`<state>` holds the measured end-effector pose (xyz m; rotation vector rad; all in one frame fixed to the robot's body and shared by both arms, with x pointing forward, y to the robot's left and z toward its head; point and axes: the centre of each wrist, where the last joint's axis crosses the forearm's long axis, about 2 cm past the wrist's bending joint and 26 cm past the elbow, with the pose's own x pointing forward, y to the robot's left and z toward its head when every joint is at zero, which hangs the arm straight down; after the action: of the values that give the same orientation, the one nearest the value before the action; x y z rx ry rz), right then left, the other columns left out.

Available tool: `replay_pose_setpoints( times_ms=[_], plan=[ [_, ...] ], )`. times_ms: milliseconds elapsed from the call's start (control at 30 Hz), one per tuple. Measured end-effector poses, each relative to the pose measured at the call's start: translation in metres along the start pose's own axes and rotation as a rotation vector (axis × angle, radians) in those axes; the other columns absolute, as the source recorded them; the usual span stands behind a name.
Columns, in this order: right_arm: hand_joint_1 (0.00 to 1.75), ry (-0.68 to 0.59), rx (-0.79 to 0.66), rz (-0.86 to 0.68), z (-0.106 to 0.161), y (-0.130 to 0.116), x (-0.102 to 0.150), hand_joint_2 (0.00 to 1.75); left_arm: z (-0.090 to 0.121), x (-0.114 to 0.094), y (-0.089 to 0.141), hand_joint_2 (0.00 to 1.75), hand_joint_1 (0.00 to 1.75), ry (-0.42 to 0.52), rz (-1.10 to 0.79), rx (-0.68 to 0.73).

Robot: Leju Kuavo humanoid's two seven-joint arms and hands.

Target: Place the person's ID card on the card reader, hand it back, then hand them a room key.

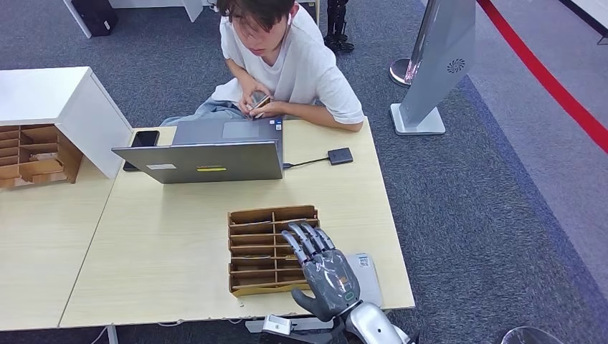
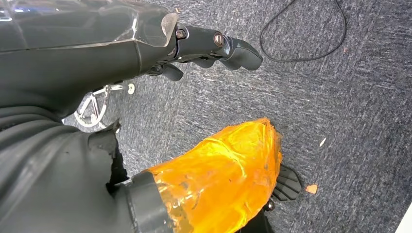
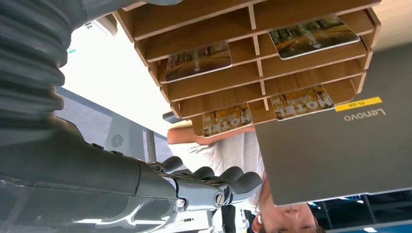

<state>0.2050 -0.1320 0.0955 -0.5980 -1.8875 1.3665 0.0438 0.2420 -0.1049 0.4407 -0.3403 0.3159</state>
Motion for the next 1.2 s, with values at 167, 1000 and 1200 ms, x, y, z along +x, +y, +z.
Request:
replay_pose_setpoints(
  times_ms=[167, 1000, 1200],
  plan=[
    [0.00, 0.012, 0.013, 0.004, 0.0012, 0.0029, -0.0015, 1.75, 0.0000, 0.0002, 0.0000, 0.00, 0.00, -0.001, -0.002, 0.000],
    [0.10, 0.015, 0.002, 0.024, -0.0058, -0.0014, -0.0060, 1.75, -0.0015, 0.0021, 0.0013, 0.00, 0.00, -0.008, -0.008, 0.002],
    [0.19, 0.014, 0.003, 0.025, -0.0059, -0.0015, -0.0061, 1.75, -0.0015, 0.0021, 0.0013, 0.00, 0.00, -0.008, -0.009, 0.002]
  ],
)
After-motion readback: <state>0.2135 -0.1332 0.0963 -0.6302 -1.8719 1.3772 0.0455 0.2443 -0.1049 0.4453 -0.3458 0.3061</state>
